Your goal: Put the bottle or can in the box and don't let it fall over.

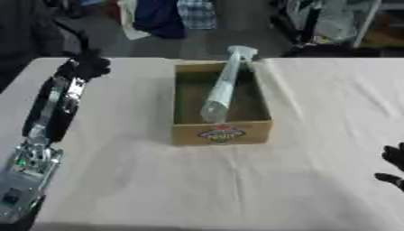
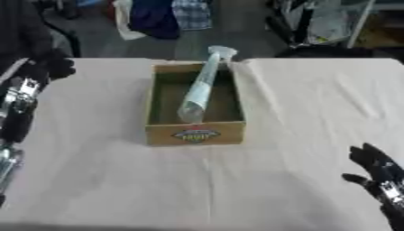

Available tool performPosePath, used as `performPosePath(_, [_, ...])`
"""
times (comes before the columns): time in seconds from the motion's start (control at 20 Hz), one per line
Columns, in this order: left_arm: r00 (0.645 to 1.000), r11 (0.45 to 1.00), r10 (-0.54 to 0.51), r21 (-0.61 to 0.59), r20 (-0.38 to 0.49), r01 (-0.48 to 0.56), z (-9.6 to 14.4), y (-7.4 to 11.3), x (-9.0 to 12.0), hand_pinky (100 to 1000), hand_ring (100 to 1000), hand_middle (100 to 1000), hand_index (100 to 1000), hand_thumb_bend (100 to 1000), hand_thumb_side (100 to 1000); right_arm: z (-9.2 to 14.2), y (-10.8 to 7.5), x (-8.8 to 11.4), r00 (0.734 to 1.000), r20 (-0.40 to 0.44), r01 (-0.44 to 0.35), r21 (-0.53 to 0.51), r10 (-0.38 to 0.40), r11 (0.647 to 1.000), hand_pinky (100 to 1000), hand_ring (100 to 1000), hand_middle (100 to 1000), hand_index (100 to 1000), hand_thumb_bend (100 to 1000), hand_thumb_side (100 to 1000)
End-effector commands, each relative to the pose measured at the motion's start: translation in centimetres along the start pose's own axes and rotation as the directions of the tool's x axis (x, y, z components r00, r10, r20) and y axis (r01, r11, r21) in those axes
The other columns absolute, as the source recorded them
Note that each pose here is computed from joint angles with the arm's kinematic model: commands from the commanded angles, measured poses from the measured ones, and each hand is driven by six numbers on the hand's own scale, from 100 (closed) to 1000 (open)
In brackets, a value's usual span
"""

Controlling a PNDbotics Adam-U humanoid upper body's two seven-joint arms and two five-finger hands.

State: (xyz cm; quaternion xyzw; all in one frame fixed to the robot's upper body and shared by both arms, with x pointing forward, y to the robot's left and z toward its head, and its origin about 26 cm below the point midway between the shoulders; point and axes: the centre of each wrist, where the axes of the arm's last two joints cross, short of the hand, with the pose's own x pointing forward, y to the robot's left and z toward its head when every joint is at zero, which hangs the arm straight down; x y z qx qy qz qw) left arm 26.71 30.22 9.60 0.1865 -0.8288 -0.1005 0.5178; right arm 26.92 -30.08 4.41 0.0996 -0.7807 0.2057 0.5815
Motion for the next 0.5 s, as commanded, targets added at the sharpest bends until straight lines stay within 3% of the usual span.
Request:
performPosePath(0.05, [0.999,1.0,-0.005,0.025,-0.049,0.006,0.25,-0.59,-1.06,833,725,693,887,117,1000,-0.05,-0.32,0.44,1.0,0.011,-0.019,-0.009,0.019,1.0,816,1000,932,1000,100,733])
performPosePath(0.5, [0.996,0.999,0.005,0.045,-0.088,-0.001,0.47,-1.37,-1.98,830,714,681,882,117,1000,-0.11,-0.2,0.39,1.0,0.01,-0.019,-0.004,0.019,1.0,816,1000,932,1000,100,739])
